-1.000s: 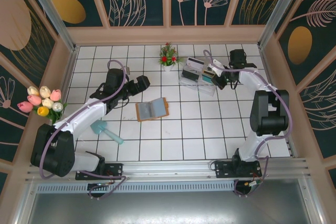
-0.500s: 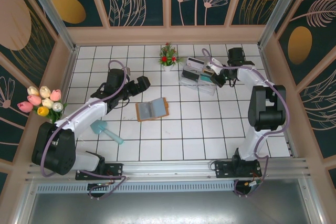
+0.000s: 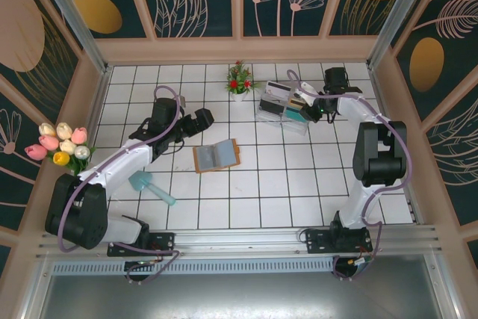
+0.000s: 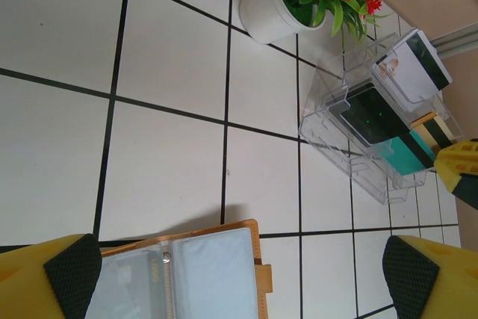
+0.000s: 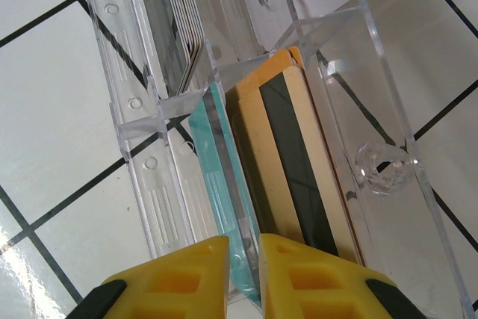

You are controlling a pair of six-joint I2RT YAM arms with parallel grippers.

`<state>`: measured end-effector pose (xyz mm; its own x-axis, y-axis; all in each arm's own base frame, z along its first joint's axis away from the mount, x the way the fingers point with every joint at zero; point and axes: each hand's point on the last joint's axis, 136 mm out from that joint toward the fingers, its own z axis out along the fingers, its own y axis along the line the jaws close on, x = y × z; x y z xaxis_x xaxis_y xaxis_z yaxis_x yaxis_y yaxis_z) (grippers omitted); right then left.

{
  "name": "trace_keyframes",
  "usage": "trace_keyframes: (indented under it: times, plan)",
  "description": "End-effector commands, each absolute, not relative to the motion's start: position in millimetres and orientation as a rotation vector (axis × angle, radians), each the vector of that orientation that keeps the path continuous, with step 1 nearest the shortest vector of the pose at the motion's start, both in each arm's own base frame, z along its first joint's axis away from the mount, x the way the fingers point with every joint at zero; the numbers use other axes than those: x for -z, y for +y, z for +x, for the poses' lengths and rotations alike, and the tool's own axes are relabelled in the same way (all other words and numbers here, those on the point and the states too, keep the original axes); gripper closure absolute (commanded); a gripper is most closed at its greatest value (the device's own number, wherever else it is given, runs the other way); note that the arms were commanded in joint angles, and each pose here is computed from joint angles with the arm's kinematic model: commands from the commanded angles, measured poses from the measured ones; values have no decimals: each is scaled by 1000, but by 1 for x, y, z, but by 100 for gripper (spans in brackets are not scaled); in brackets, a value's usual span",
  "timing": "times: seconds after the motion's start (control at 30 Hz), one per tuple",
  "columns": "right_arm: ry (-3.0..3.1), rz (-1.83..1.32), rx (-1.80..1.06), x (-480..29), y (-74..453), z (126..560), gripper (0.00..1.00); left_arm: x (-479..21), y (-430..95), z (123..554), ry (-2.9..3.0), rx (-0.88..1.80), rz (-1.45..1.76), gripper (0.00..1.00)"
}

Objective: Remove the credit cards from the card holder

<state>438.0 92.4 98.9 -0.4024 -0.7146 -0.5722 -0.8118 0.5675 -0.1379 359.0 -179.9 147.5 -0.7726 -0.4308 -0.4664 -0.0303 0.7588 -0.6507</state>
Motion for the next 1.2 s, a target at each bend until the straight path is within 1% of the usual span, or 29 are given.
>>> trace_keyframes:
  times: [0.0,0.23,0.3,0.33,0.37,0.4,0.47,0.53,0.6,0.7,0.73,0.8,0.83,0.87,0.97,1.0,1.07,1.17]
  plan:
    - [2135,-1211,-218,-130,99,439,80,-149,-180,358,2331,870,-343,2]
    - [1992,-1134,-280,-195,112,424,78,-150,-170,353,2324,829,-392,2]
    - [1956,-1061,-322,-219,117,420,75,-149,-163,349,2327,798,-421,1]
    - [1946,-996,-358,-235,119,418,70,-146,-159,346,2333,778,-441,1]
    - [1934,-948,-409,-248,124,414,67,-144,-156,342,2336,766,-460,1]
    - [1930,-913,-452,-257,130,411,66,-142,-153,339,2339,761,-473,2]
    - [1934,-854,-522,-269,151,400,66,-134,-148,330,2357,741,-494,2]
    - [1949,-790,-620,-272,175,388,66,-125,-143,323,2387,708,-510,2]
    - [1983,-780,-767,-264,204,369,69,-116,-141,316,2424,689,-517,2]
    - [2103,-681,-946,-246,245,352,80,-103,-142,305,2464,710,-524,3]
    - [2162,-625,-1006,-238,256,349,86,-98,-143,302,2475,721,-529,4]
    - [2292,-532,-1087,-218,277,345,91,-90,-144,297,2492,733,-551,7]
    - [2351,-487,-1128,-206,289,342,93,-85,-143,295,2502,736,-570,10]
    - [2397,-442,-1158,-195,299,340,94,-82,-144,293,2511,743,-582,13]
    - [2488,-331,-1216,-163,332,329,87,-71,-146,290,2532,762,-623,23]
    - [2531,-300,-1217,-152,341,326,84,-68,-146,289,2540,766,-630,28]
    - [2591,-252,-1239,-134,357,321,84,-63,-148,287,2551,774,-635,38]
    - [2653,-269,-1259,-112,380,311,84,-55,-148,287,2570,768,-651,46]
